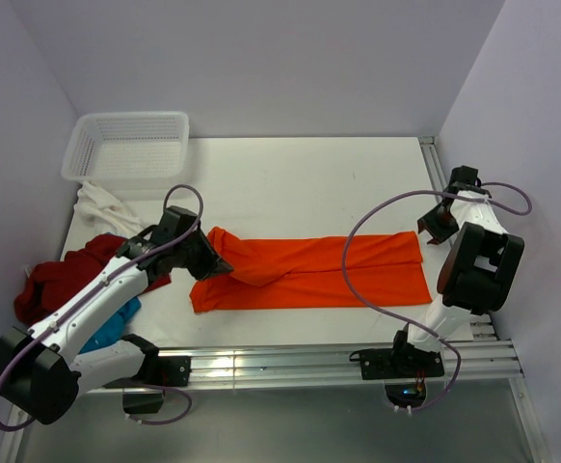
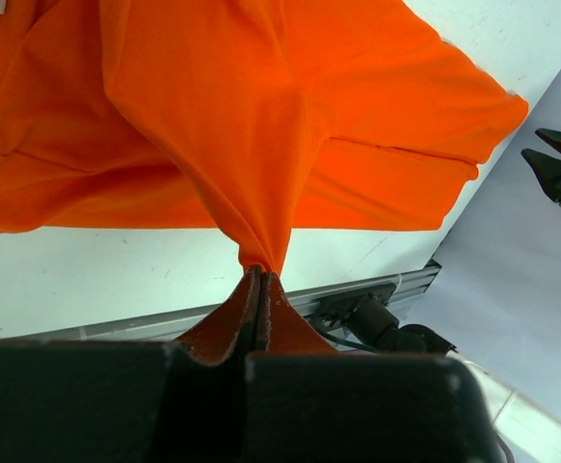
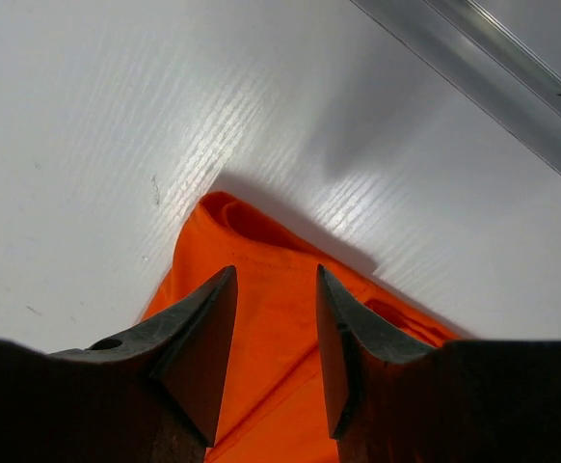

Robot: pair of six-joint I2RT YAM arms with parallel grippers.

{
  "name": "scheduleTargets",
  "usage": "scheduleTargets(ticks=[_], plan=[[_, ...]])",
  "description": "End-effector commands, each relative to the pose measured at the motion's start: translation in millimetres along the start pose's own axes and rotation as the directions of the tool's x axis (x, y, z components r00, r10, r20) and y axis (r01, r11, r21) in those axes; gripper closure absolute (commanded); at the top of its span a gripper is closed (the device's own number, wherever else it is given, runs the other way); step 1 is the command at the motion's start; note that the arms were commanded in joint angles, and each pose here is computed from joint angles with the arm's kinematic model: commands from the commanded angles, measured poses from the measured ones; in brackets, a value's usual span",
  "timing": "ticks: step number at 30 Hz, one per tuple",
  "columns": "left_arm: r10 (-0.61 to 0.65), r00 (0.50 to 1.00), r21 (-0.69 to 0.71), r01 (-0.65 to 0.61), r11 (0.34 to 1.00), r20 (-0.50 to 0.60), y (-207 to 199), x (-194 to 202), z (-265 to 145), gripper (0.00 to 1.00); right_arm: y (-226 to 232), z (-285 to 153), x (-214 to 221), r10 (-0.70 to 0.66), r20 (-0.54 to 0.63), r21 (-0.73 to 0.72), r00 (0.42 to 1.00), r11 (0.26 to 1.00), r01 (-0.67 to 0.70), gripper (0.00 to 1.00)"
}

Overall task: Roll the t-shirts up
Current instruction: Fold the tshirt

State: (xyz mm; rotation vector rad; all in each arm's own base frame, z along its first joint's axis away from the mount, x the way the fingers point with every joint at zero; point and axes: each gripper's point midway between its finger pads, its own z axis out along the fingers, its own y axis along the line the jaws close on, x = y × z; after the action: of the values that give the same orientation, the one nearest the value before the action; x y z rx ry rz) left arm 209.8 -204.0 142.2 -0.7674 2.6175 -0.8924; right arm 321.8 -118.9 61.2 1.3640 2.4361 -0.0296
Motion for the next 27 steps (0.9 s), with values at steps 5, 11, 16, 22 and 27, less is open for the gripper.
scheduleTargets(ticks=[5, 11, 16, 22, 27], plan=[[0.053, 0.999, 0.061, -0.054, 0.997, 0.01, -19, -3, -7, 1.0, 24, 7, -16, -0.049, 0.07, -0.032, 0.996, 0.998, 0.051, 0.52], [0.054, 0.999, 0.052, -0.054, 0.997, 0.0, -17, -1, -6, 1.0, 29, 17, -13, -0.072, 0.065, -0.005, 0.995, 0.997, 0.072, 0.51], [0.063, 0.998, 0.052, -0.064, 0.997, 0.011, -20, -3, -11, 1.0, 32, 25, -12, -0.069, 0.04, 0.004, 0.997, 0.998, 0.068, 0.52], [0.059, 0.998, 0.049, -0.059, 0.997, 0.004, -15, 0, -11, 1.0, 29, 30, -7, -0.072, 0.025, 0.017, 0.997, 0.997, 0.072, 0.67], [0.059, 0.998, 0.053, -0.059, 0.997, 0.009, -15, 0, -13, 1.0, 23, 31, -6, -0.034, 0.016, 0.047, 0.999, 0.998, 0.033, 1.0]])
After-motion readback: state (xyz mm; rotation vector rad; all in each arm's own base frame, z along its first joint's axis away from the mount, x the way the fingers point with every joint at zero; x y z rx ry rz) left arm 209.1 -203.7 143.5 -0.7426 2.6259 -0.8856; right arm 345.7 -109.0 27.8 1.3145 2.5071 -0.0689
